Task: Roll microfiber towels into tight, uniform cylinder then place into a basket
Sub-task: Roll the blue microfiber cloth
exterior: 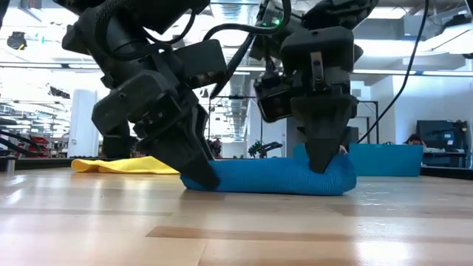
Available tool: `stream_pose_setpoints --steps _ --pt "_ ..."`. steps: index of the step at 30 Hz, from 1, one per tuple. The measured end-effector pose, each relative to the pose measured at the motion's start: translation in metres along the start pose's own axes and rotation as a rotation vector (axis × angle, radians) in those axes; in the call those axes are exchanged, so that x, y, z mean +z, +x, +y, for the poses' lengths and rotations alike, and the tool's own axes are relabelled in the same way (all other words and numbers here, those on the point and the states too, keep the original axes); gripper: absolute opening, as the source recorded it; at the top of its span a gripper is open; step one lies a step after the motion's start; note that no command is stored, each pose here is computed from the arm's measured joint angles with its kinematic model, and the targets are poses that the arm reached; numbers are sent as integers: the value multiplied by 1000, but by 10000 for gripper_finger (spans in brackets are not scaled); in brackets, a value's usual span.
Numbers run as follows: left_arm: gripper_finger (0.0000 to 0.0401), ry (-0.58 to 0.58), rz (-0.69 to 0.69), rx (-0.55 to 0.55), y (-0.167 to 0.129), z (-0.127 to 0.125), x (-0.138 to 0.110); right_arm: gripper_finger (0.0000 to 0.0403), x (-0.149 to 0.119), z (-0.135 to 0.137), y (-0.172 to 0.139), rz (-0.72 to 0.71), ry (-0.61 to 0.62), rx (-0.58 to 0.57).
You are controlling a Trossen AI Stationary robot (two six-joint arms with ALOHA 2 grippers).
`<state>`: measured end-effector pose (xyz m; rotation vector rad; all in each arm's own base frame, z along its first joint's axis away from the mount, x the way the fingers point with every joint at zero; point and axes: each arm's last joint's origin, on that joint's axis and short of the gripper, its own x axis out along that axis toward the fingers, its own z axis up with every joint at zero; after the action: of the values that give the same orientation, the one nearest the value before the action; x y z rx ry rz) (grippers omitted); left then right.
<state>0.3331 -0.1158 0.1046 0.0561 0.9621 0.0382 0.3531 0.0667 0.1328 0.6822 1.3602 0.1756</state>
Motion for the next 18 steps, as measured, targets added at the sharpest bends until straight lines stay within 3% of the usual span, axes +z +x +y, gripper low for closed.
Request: stream_pose_setpoints --steps 8,18 --pt "31 58 -21 57 0 2 1 54 -6 7 -8 -27 -62 -62" --pt "44 72 -21 67 1 2 0 59 -11 15 -3 -66 -156 -155"
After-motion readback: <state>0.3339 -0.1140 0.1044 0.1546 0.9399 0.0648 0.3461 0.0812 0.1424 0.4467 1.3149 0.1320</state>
